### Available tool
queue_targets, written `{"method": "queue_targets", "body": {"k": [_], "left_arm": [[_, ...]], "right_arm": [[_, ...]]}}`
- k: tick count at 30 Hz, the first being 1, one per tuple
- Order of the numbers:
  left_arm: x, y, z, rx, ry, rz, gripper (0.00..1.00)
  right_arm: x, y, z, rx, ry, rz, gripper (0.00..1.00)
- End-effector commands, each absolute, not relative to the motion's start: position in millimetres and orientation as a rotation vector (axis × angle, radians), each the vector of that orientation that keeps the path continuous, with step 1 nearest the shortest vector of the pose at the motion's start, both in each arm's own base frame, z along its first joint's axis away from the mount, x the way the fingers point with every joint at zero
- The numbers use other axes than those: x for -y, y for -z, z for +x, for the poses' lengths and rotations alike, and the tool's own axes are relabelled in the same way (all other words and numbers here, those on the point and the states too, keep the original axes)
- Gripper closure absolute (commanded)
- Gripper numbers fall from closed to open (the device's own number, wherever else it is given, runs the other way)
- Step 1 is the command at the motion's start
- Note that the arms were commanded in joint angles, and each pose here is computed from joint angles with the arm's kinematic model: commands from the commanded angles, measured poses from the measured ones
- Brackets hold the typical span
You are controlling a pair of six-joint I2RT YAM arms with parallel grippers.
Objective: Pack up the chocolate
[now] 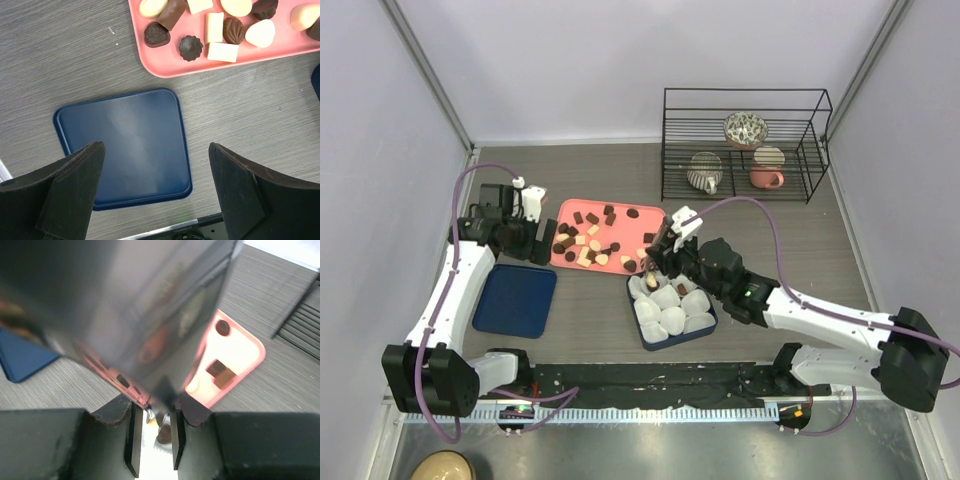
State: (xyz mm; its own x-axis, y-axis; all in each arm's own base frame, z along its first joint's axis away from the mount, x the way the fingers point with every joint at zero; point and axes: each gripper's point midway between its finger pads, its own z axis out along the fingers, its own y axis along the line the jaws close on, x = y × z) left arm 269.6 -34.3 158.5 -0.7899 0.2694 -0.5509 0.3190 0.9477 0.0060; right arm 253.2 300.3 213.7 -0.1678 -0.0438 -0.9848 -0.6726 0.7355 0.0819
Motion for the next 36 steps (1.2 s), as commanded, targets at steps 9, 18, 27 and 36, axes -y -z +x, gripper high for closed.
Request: {"method": "queue_targets", "body": {"k": [9, 18, 27, 36], "left_arm": [[39, -168, 272, -2.483, 0.143, 0.440, 0.11], [40, -167, 271, -2.482, 0.152, 0.447, 0.10], [38, -167, 271, -2.482, 0.141, 0.449, 0.02], [39, -167, 273, -2.476, 0.143, 0.446, 0.00]], "right_arm": [[-222, -231, 235, -1.732, -0.423, -0.465, 0.97], [-207, -215, 230, -1.787, -0.383, -0.431, 0.90], [-206, -207, 231, -1.799, -0.357, -0.434, 0.70], [-208, -211, 230, -1.785, -0.369, -0.439, 0.58]]}}
